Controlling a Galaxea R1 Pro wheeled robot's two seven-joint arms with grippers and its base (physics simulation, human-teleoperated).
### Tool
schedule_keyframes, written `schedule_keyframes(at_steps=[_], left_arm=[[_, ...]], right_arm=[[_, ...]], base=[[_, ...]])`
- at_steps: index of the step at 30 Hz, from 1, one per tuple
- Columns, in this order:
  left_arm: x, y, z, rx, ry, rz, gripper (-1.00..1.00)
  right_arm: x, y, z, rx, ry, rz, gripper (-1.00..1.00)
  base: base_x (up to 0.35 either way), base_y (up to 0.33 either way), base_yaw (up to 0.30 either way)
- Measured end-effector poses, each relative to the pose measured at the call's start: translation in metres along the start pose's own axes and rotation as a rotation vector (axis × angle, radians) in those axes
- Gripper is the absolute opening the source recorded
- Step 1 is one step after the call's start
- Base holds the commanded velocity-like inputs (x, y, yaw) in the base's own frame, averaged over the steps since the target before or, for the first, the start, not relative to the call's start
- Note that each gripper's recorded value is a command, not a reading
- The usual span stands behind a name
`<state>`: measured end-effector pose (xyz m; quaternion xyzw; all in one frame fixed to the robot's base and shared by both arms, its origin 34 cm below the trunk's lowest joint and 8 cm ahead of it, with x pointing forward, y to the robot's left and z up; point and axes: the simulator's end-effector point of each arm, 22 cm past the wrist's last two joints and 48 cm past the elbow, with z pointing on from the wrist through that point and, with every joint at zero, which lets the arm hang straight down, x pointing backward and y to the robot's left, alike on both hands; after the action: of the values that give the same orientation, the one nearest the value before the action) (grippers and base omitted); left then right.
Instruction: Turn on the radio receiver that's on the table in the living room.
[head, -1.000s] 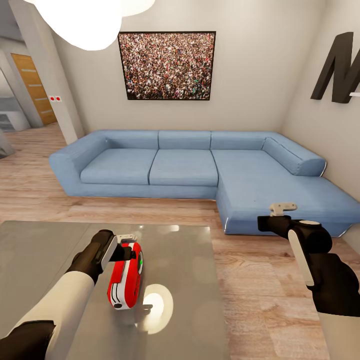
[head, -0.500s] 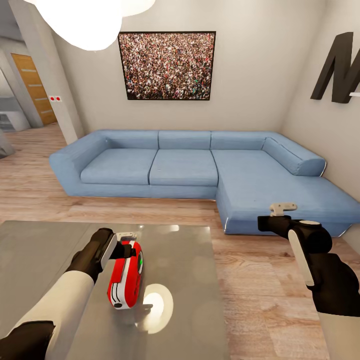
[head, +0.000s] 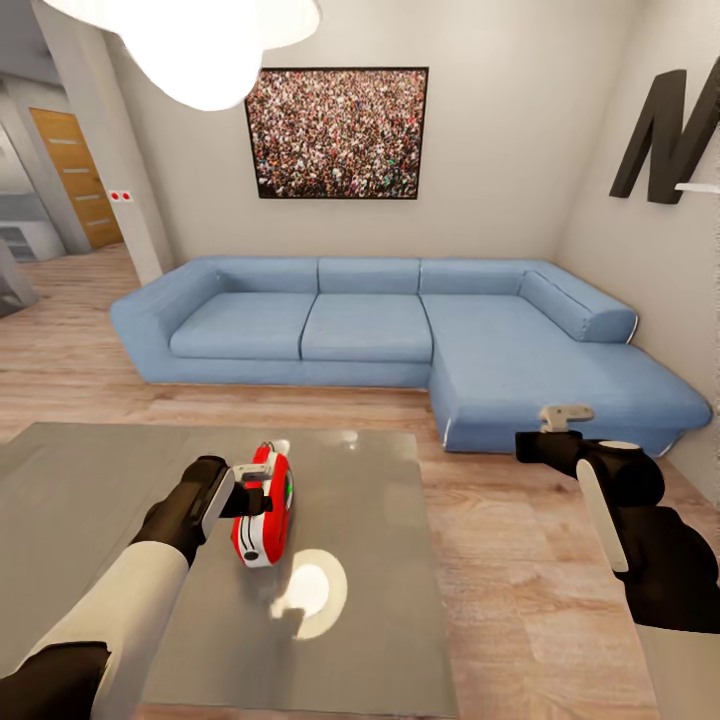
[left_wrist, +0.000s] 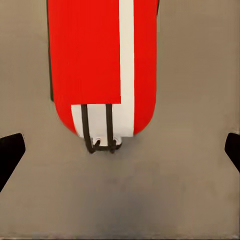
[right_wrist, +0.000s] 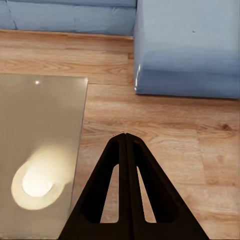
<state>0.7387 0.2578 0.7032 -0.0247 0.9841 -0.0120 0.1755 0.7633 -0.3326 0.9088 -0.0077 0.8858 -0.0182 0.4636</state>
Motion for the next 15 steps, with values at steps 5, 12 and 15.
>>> schedule_keyframes(at_steps=[5,12,15], left_arm=[[0.0000,0.0000,0.0000,0.000,0.000,0.000,1.00],[0.0000,0.0000,0.0000,0.000,0.000,0.000,1.00],[0.0000,0.0000,0.0000,0.000,0.000,0.000,1.00]], right_arm=[[0.0000,0.0000,0.0000,0.000,0.000,0.000,-1.00],[0.0000,0.0000,0.0000,0.000,0.000,0.000,-1.00],[0.0003,0.0001,0.0002,0.000,0.001,0.000,-1.00]], base=[[-0.336,0.000,0.000],[-0.336,0.000,0.000],[-0.336,0.000,0.000]])
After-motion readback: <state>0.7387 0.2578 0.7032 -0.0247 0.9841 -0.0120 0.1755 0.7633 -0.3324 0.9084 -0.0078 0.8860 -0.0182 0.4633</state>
